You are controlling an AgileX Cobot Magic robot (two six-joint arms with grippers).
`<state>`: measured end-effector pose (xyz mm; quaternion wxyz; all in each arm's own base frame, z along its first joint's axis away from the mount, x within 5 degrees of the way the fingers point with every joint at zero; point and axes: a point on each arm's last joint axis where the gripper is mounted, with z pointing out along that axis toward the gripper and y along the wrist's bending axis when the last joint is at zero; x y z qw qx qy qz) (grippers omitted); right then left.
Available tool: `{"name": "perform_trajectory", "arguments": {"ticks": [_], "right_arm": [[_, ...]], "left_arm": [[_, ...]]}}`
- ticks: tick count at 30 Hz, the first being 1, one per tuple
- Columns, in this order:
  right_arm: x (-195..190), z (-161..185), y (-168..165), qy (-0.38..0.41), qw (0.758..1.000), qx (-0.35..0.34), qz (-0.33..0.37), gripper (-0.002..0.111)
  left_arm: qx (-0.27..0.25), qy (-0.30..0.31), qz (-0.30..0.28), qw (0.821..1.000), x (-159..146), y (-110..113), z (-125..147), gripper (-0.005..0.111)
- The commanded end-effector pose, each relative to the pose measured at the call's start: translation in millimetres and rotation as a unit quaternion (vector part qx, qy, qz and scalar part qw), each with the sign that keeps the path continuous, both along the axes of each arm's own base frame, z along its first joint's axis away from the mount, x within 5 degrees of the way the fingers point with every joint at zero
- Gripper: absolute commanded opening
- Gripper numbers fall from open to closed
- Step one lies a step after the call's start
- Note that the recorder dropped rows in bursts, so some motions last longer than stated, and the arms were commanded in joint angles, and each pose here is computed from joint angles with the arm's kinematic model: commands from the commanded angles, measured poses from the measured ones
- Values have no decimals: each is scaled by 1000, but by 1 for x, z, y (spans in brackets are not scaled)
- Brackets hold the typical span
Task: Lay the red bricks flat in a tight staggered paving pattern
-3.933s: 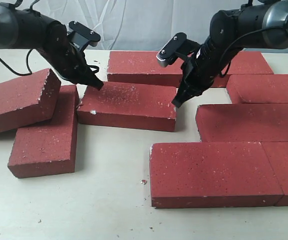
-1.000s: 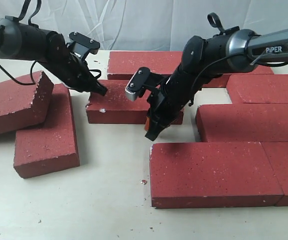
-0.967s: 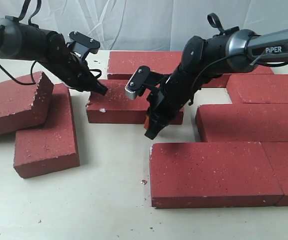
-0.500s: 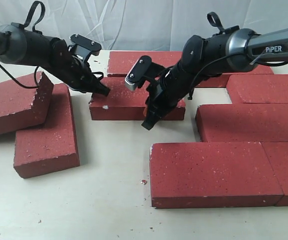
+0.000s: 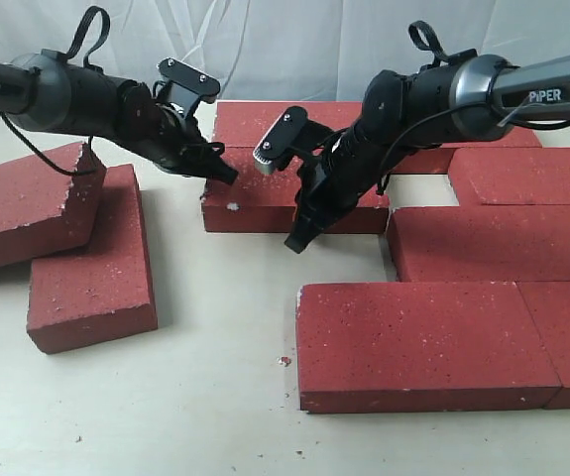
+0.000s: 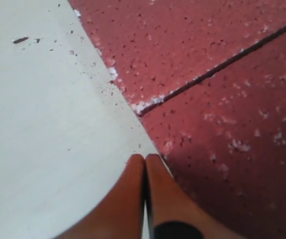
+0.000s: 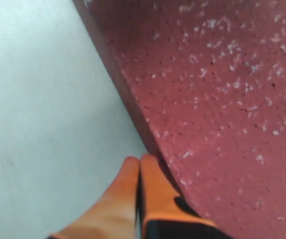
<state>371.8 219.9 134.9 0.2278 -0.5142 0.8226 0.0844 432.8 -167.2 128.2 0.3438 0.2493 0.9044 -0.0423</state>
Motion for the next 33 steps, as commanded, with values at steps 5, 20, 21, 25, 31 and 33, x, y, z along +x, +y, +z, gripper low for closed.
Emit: {"name": "perform_trajectory", "arguments": {"ticks": [5,20,21,25,31,33], "right_arm": [[-5,7,-12,13,997,-64,29,-1],[-2,53,-55,44,994,-55,-78,-1],[2,60,-68,49,992,-30,-108,-1],[8,64,-109,38,984,-3,-177,-1],[7,83,-130,19,974,37,-222,-1],[7,83,-130,19,974,37,-222,-1]], "left_arm": [[35,8,-26,999,-3,0,-1,0],[23,81,8,996,-7,14,0,0],[23,79,4,997,-7,10,2,0],[20,70,-3,997,-8,3,0,0],[12,56,-5,998,-6,-4,-7,0],[12,54,-11,998,-7,-9,-7,0]]}}
